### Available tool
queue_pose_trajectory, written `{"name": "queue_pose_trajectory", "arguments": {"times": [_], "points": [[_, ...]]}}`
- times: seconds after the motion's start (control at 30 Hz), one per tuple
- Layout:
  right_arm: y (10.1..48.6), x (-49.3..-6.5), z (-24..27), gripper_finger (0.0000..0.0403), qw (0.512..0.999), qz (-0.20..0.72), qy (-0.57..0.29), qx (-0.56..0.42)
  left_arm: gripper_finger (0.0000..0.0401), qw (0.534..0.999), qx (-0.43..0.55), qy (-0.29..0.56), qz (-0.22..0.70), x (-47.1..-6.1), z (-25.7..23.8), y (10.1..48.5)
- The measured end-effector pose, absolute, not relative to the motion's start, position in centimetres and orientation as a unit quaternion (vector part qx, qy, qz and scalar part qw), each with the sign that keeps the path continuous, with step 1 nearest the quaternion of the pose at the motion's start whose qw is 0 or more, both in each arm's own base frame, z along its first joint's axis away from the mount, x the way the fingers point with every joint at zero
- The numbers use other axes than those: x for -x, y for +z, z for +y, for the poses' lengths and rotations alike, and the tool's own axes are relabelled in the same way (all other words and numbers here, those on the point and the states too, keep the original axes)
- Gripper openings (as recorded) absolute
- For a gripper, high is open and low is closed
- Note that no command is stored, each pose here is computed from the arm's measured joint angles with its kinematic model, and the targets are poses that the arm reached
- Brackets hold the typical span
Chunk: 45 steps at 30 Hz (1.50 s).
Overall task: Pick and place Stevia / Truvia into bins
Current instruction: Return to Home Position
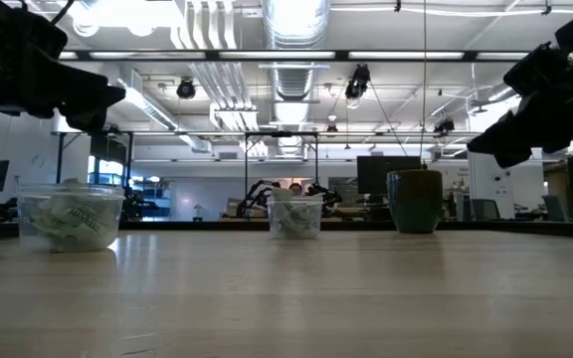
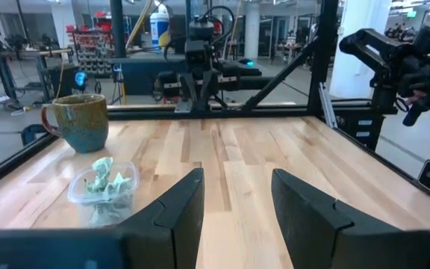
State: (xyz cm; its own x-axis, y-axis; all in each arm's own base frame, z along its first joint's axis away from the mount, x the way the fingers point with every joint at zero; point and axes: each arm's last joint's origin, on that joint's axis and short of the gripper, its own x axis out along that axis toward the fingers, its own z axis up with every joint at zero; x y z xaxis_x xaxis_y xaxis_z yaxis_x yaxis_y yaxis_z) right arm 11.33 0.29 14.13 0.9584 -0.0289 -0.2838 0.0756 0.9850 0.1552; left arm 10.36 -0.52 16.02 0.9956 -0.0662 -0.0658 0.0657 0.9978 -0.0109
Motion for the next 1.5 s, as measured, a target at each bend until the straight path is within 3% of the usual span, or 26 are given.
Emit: {"name": "queue_pose_trajectory", "arguments": {"times": [0.27,0.47,0.77,1.5], "points": [[14.4,-11.5,0.4,0.0057,0.988,0.131,-0.013,-0.082,0.0141,0.999,0.005,-0.033,0.037,-10.5,-0.5,16.0],[15.1,-11.4,0.4,0.0057,0.994,0.094,0.005,-0.060,0.0141,0.997,-0.055,-0.054,-0.020,-10.3,-0.7,17.0],[15.5,-10.6,0.4,0.0057,0.997,0.070,0.006,-0.044,0.0141,0.995,-0.061,-0.057,-0.051,-9.8,-0.7,17.5],[16.8,-9.6,0.4,0.0057,1.000,-0.002,0.023,-0.017,0.0141,0.994,-0.073,-0.058,-0.060,-9.8,-0.7,17.8]]}}
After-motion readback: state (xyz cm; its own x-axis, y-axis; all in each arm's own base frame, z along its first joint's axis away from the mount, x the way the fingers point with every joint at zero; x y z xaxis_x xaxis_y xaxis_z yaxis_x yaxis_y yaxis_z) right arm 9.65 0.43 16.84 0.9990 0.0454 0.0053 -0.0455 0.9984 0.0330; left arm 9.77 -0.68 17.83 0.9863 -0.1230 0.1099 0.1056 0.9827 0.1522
